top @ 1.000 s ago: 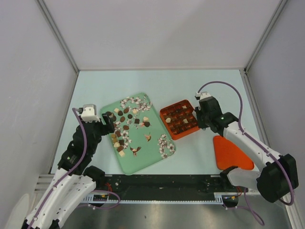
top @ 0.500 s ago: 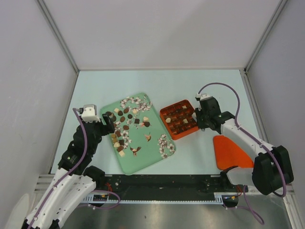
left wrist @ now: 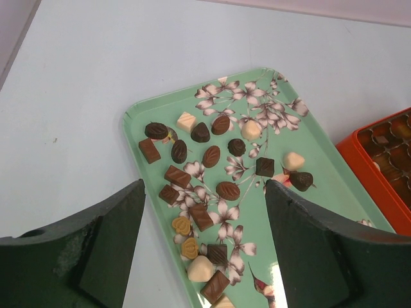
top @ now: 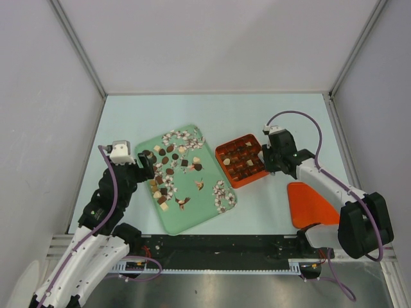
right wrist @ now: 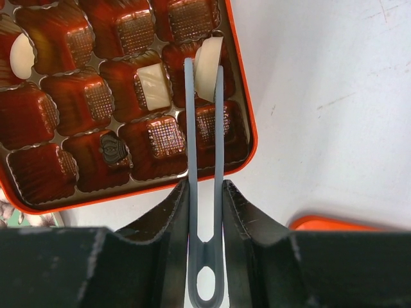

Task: Pack the chocolate
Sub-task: Place the fake chocolate in the packing box.

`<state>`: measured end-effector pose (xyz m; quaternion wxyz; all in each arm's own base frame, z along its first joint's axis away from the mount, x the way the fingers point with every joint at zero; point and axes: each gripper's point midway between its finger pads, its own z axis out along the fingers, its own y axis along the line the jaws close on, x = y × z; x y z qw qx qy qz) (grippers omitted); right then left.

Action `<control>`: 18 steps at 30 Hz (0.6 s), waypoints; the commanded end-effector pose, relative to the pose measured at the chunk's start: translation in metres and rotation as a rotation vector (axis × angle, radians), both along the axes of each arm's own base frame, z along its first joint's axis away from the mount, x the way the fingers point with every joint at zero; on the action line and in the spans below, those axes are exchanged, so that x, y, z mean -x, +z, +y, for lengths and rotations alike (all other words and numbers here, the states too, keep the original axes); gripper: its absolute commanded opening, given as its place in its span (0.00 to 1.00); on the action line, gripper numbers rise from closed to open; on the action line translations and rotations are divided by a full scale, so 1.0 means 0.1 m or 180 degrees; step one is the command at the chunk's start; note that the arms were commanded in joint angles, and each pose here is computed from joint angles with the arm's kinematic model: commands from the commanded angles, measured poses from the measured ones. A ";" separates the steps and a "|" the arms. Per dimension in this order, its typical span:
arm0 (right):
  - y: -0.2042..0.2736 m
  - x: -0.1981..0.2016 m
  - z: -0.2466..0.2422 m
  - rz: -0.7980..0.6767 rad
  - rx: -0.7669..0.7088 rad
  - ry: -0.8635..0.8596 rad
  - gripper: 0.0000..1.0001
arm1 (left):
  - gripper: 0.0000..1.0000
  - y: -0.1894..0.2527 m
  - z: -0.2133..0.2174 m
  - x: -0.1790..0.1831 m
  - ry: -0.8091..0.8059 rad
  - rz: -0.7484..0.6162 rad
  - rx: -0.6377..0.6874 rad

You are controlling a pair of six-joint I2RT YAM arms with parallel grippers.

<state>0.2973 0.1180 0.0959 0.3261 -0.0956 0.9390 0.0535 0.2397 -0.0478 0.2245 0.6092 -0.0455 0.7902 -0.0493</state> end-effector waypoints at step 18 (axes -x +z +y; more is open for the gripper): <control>0.12 0.04 -0.02 -0.0112 -0.0077 -0.0020 0.33 | 0.80 0.04 0.00 -0.04 -0.0020 -0.0060 -0.0038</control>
